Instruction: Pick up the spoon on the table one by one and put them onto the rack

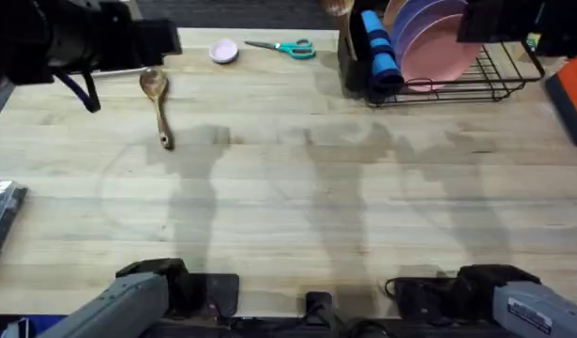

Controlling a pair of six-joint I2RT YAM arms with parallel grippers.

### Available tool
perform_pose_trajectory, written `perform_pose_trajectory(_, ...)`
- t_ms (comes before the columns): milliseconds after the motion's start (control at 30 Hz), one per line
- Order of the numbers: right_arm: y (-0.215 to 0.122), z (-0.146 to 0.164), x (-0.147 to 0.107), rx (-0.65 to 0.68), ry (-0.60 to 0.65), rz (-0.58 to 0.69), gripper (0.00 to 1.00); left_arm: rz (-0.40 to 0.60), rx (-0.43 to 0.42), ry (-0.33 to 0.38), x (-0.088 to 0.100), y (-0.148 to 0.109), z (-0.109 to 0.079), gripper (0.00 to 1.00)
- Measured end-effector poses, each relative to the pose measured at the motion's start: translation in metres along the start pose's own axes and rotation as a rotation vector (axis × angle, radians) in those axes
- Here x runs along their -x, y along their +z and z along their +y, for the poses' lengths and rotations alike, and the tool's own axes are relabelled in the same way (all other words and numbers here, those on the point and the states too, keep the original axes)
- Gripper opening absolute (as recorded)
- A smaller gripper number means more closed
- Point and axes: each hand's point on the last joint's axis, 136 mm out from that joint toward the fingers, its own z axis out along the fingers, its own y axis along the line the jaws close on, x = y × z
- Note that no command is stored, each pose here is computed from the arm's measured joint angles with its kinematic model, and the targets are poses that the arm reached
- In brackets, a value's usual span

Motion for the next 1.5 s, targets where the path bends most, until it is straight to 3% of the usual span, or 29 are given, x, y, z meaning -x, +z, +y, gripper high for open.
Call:
perform_pose_trajectory(233,0.000,0.000,0.000,0.000,0.000,-0.001,0.994,0.120,0.094,-0.119,-0.016,0.047,0.041,0.991)
perform_pose_trajectory(467,0.000,0.000,0.000,0.000,0.000,0.000,0.994,0.158,0.142,-0.218,-0.022,0.090,0.067,0.993)
perform_pose_trajectory(900,0.000,0.000,0.000,0.000,0.000,0.000,0.994,0.237,0.148,-0.262,-0.045,0.160,0.066,0.993)
perform_pose_trajectory(1167,0.000,0.000,0.001,0.000,0.000,-0.003,0.994,0.327,0.155,-0.267,-0.081,0.213,0.064,0.993)
perform_pose_trajectory(1500,0.000,0.000,0.011,0.000,-0.004,-0.044,0.994,0.331,0.144,-0.275,-0.090,0.238,0.061,0.993)
